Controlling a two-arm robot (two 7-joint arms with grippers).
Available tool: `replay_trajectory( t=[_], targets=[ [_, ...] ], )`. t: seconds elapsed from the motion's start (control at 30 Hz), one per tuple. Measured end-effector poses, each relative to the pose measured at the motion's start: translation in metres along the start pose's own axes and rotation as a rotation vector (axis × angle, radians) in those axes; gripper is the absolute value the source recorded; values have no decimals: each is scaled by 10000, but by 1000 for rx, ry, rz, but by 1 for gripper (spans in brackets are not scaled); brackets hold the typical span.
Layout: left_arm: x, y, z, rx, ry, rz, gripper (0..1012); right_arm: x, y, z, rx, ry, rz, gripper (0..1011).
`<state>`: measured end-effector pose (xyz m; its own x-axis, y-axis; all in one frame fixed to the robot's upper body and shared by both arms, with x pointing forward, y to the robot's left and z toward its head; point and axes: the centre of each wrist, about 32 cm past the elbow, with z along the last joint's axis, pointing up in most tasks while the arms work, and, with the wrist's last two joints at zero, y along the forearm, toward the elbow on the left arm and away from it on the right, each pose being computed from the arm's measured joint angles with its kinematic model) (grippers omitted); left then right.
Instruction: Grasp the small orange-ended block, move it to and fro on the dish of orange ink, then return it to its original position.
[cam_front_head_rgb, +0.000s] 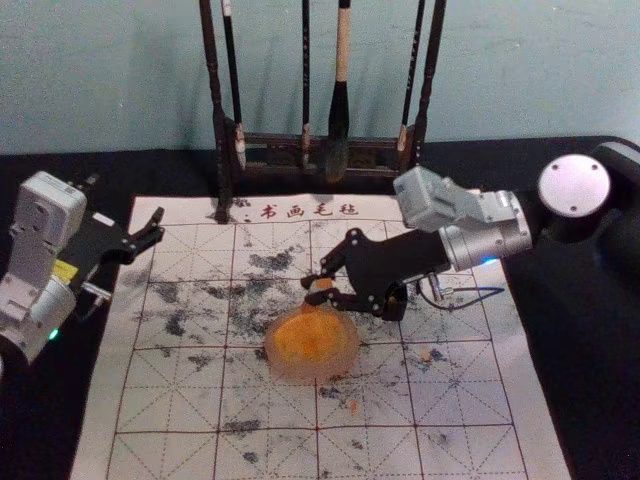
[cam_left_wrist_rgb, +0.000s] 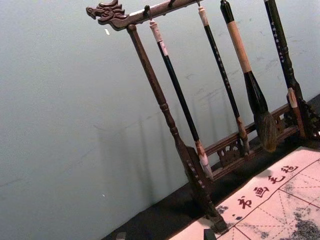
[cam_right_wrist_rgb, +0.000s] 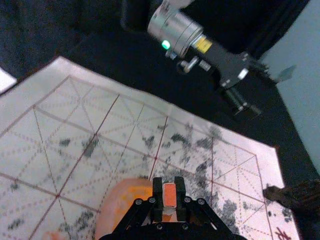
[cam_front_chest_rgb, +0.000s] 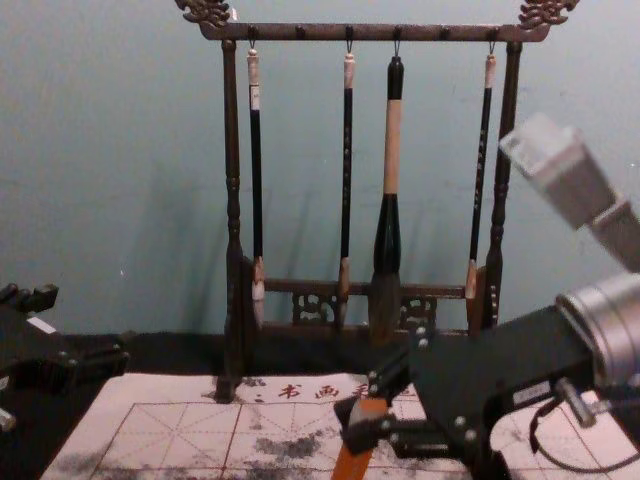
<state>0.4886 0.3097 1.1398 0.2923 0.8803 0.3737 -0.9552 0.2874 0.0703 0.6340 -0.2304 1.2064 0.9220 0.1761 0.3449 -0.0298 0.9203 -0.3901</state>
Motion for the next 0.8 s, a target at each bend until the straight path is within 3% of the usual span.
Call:
replay_trajectory(
  t=[0.17, 0.37, 0.8],
  targets=[
    [0, 0, 0, 0, 0, 0, 1001, -34, -60, 52, 37, 35, -16, 134],
    [0, 0, 0, 0, 0, 0, 1001, -121, -247, 131, 74, 72, -44, 134],
    [0, 0, 0, 0, 0, 0, 1001, -367, -713, 176, 51, 110, -107, 134]
  ],
)
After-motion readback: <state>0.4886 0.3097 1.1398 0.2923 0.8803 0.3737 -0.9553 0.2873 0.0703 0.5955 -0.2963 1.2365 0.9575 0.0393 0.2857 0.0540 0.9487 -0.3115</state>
